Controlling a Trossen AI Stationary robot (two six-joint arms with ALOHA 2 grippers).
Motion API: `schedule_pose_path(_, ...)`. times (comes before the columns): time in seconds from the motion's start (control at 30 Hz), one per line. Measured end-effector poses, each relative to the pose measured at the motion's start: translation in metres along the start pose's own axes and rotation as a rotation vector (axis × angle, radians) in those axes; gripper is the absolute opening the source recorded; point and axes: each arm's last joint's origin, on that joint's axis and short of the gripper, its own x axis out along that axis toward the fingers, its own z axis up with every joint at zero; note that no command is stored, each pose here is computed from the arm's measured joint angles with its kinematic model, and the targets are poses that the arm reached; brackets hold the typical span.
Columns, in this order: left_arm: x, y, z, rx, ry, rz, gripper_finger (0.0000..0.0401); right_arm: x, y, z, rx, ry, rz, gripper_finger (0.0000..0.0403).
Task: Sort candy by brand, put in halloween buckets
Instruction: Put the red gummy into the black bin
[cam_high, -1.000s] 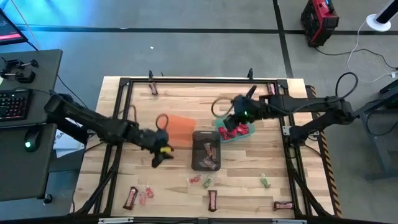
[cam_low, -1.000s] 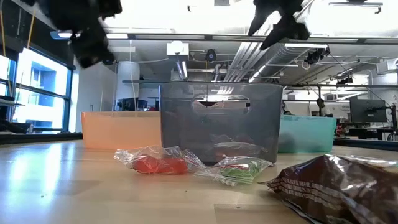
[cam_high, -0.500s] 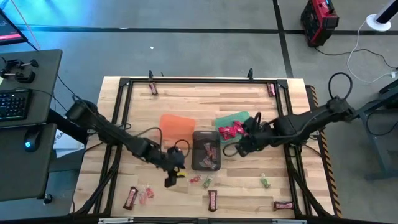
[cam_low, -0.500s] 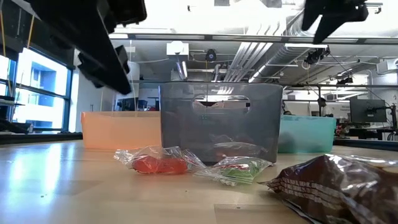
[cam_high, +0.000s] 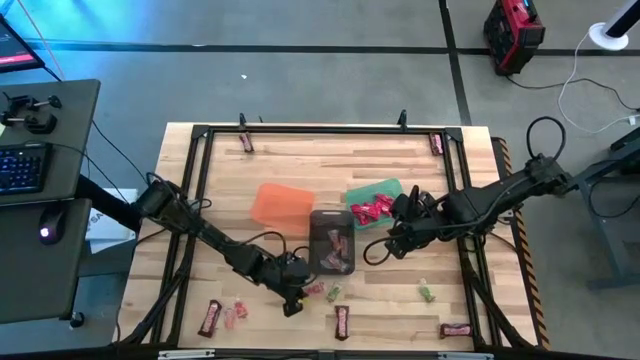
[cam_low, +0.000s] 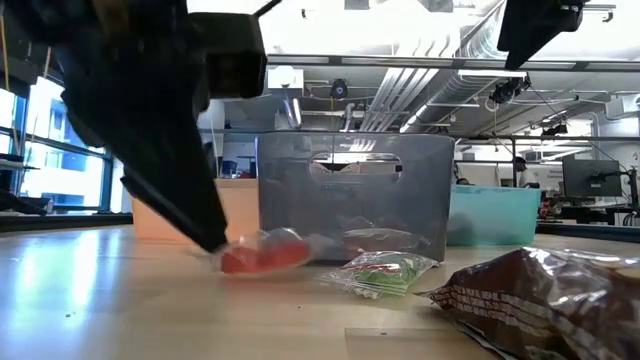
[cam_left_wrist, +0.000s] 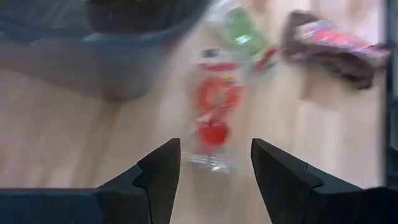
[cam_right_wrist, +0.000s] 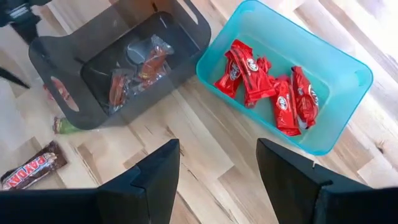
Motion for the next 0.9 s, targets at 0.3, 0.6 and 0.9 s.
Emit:
schedule_pose_path(0.3,0.003,0.005,0.001,0.087,0.023,0.012,0.017,0.0,0.0,0.001,0.018,-0.022,-0.006,0.0206)
schedule_pose_path(0.6,-0.003,0.002,-0.005,0.092,0.076,-0.002,0.0011,0.0,0.0,0.002,0.066,-0.046,-0.019,0.0206)
schedule_pose_path(0.9,-0.09,-0.003,0.01,0.228,0.053,-0.044,0.0001,0.0,0.0,0.002,0.079,-0.056,-0.017,0.0206)
